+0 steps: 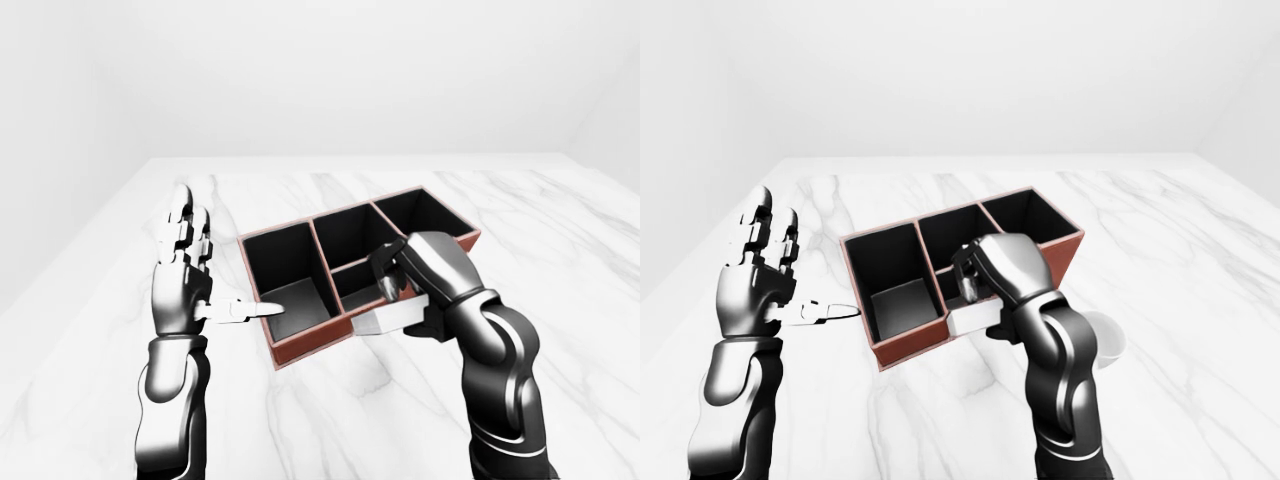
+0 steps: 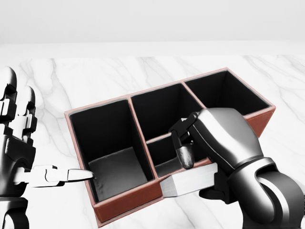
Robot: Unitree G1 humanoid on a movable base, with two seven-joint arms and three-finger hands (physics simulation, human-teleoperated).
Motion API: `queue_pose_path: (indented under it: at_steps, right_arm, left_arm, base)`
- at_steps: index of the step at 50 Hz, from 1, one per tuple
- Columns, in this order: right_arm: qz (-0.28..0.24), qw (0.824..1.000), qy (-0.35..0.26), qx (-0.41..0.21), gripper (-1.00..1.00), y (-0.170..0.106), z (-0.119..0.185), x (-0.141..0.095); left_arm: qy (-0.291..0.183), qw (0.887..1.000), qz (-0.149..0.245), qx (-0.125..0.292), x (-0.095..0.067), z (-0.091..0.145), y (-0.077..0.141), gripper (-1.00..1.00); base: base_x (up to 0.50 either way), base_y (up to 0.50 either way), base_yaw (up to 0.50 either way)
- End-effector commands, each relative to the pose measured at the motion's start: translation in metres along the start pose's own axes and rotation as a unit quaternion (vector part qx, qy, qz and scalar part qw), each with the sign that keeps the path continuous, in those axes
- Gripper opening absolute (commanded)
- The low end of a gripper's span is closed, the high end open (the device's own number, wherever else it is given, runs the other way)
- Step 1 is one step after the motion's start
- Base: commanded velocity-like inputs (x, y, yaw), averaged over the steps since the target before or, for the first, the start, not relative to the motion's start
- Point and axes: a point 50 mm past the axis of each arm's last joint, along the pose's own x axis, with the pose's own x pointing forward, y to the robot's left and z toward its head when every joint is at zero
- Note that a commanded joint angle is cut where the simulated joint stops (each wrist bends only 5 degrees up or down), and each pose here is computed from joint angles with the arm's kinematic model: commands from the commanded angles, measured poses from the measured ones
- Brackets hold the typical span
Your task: Pick up the book and place it in the front compartment of the caddy.
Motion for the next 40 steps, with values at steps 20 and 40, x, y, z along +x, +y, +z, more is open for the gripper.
queue_pose_path:
  at_steps: [20,40]
  right_arm:
    - [-0.029,0.999,-0.017,-0.020,-1.00,-0.022,0.002,0.041]
    - [-0.029,0.999,-0.019,-0.023,-1.00,-0.025,0.002,0.062]
  left_arm:
    - [0.011,1.000,-0.001,0.000,-0.001,-0.005,-0.001,1.00]
    - [0.007,1.000,0.000,0.000,0.000,-0.003,0.000,1.00]
  base:
    - [0.00,0.00,0.00]
    - [0.00,0.00,0.00]
